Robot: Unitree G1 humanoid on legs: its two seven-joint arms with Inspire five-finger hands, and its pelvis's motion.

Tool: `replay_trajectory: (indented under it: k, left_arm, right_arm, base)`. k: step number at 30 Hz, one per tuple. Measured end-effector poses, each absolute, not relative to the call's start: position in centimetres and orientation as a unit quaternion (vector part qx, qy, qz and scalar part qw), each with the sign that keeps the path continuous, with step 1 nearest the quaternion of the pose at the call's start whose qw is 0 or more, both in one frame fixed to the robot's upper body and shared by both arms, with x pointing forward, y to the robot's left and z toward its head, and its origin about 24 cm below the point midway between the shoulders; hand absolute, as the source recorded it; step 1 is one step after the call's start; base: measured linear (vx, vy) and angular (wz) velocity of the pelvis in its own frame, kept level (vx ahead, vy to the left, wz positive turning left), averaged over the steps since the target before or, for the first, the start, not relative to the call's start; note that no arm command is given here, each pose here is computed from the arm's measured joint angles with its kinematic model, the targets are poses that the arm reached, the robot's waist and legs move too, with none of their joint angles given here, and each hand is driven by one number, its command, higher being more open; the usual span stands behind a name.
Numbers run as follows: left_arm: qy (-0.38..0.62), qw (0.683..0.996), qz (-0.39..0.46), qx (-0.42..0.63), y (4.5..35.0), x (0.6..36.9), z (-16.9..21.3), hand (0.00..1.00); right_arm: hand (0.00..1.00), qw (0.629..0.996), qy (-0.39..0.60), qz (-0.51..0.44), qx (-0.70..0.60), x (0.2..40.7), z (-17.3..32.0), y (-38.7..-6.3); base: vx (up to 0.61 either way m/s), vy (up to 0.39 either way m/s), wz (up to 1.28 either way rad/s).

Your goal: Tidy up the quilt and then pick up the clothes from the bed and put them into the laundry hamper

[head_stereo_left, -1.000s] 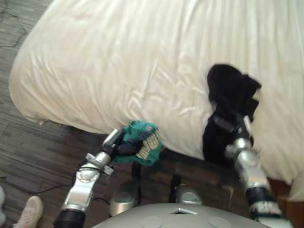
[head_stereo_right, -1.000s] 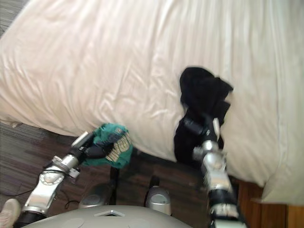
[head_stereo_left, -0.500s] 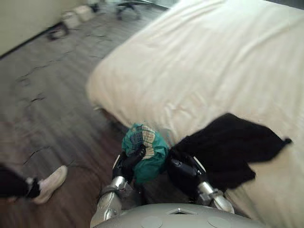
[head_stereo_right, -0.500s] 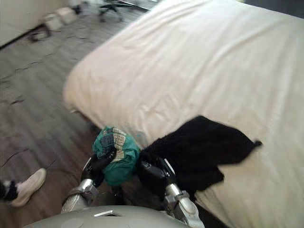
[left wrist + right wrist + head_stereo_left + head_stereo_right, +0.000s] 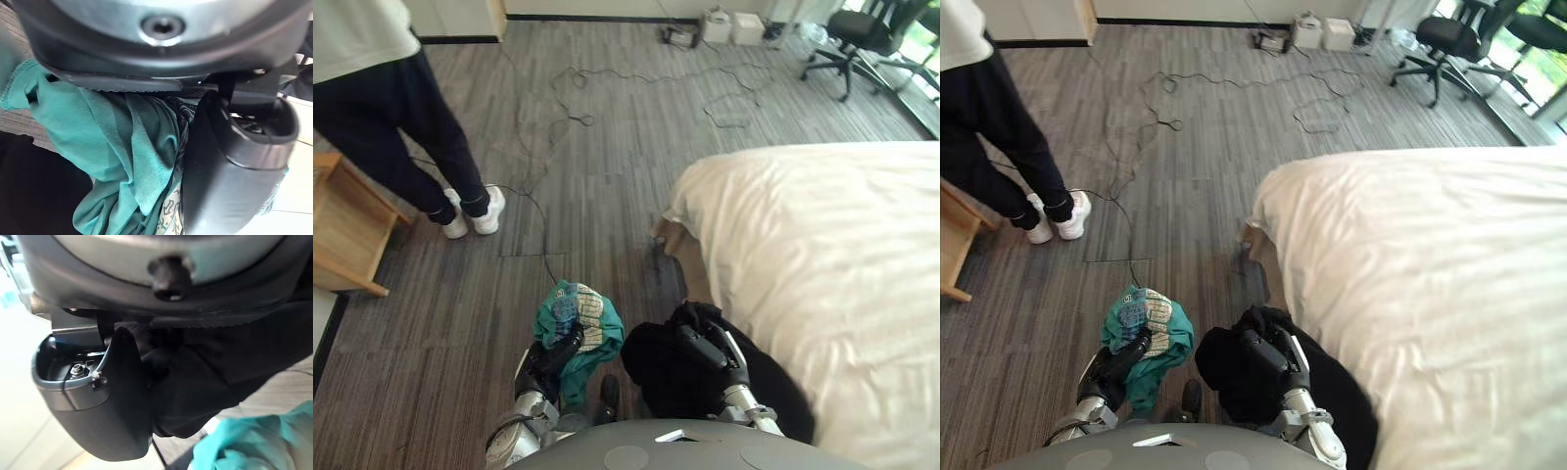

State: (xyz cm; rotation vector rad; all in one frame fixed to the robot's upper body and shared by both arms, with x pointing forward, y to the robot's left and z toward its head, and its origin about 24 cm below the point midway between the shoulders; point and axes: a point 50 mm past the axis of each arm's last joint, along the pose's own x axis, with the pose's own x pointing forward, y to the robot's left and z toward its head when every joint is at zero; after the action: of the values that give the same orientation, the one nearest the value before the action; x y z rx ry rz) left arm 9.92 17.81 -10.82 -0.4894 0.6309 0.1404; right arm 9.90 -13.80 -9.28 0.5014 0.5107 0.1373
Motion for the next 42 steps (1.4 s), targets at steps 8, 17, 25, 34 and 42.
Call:
replay_trajectory:
  k: [8,17,25,34,42]
  left_arm:
    - [0.331,0.917,0.035,-0.222,16.4,9.8,-11.4,0.0]
    - [0.332,0.916,0.018,-0.225,14.5,8.2,-11.5,0.0]
    - [0.338,0.915,0.017,-0.219,14.5,8.0,-11.7,0.0]
    - [0.257,0.948,0.035,-0.183,17.0,12.3,-10.4,0.0]
    - [0.242,0.952,0.044,-0.184,16.7,12.6,-10.0,0.0]
  right_arm:
    - [0.0,0.933,0.266,0.045,0.238,9.1,-10.1,-13.7]
    - [0.0,0.934,0.268,0.085,0.221,9.4,-10.0,-13.0]
    - [0.0,0.932,0.284,0.06,0.217,9.3,-10.4,-13.6]
    - [0.0,0.946,0.275,0.021,0.173,14.0,-10.2,-16.7]
    - [0.0,0.95,0.284,0.028,0.127,14.4,-10.0,-17.3]
  base:
    - [0.1,-0.087,0.67]
    - [0.07,-0.061,0.02]
    - [0.0,0.0,-0.01]
    - [-0.07,0.006,-0.01]
    - [0.24,0.109,0.02]
